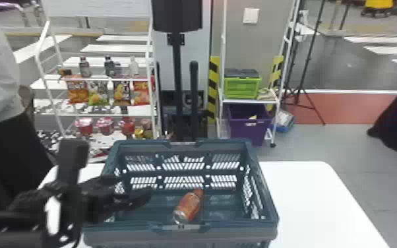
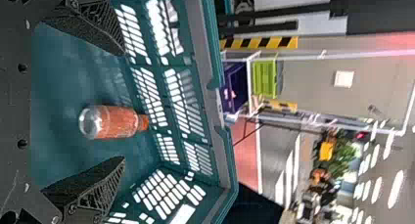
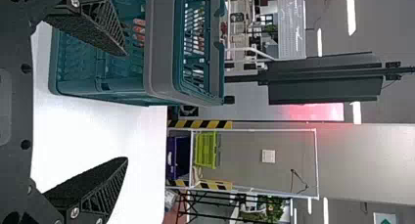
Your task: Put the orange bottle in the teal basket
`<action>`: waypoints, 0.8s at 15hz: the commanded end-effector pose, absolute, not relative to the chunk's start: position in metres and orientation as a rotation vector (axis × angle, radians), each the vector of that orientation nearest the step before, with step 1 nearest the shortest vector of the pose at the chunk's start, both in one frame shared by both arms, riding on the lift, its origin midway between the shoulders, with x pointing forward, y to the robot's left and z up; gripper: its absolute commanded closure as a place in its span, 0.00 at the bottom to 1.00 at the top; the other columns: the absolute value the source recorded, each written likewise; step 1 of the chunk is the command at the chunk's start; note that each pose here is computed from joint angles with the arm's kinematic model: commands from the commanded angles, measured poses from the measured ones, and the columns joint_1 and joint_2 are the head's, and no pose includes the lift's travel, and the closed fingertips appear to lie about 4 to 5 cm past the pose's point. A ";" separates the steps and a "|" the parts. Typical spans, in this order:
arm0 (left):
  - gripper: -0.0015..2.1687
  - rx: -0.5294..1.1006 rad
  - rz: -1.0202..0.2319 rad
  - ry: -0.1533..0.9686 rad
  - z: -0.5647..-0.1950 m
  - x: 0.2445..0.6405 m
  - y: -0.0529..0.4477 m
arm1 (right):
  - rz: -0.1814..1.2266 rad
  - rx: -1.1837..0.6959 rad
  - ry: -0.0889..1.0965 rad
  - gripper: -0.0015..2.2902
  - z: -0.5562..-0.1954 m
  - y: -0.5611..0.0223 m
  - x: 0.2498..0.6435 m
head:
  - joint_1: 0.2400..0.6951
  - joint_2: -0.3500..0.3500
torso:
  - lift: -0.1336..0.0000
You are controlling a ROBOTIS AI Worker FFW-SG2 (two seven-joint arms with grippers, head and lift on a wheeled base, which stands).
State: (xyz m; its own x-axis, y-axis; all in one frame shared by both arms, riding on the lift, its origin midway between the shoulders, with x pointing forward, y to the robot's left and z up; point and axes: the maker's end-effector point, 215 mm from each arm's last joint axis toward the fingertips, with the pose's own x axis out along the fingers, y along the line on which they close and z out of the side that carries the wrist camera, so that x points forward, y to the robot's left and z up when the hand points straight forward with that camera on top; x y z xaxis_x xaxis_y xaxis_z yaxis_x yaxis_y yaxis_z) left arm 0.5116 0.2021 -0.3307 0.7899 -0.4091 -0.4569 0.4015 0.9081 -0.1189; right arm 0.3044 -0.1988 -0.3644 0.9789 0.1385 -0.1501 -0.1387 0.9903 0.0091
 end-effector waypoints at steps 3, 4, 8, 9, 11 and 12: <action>0.07 -0.116 -0.420 0.402 -0.316 0.447 0.236 | 0.141 -0.001 0.140 0.06 -0.360 -0.198 0.307 | 0.57 0.50 | 1.00; 0.07 -0.126 -0.430 0.375 -0.313 0.436 0.238 | 0.143 0.000 0.136 0.06 -0.358 -0.198 0.309 | 0.57 0.50 | 1.00; 0.08 -0.073 -0.410 0.264 -0.310 0.403 0.252 | 0.157 0.002 0.128 0.06 -0.356 -0.192 0.312 | 0.57 0.50 | 1.00; 0.08 -0.037 -0.388 0.229 -0.314 0.394 0.257 | 0.165 0.005 0.127 0.06 -0.356 -0.189 0.312 | 0.57 0.50 | 1.00; 0.08 -0.050 -0.370 0.213 -0.334 0.370 0.261 | 0.181 0.016 0.123 0.06 -0.354 -0.185 0.313 | 0.57 0.50 | 1.00; 0.08 -0.042 -0.351 0.180 -0.336 0.359 0.262 | 0.189 0.016 0.120 0.06 -0.353 -0.183 0.313 | 0.57 0.50 | 1.00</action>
State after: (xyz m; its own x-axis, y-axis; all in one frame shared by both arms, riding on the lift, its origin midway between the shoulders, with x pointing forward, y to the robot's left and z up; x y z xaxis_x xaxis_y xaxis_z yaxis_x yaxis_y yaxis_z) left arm 0.3766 0.2629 -0.3299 0.9129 -0.3544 -0.2025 0.3464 0.9351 -0.0751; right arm 0.3125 -0.1856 -0.3542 0.9763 0.1792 -0.1210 -0.1774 0.9838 0.0254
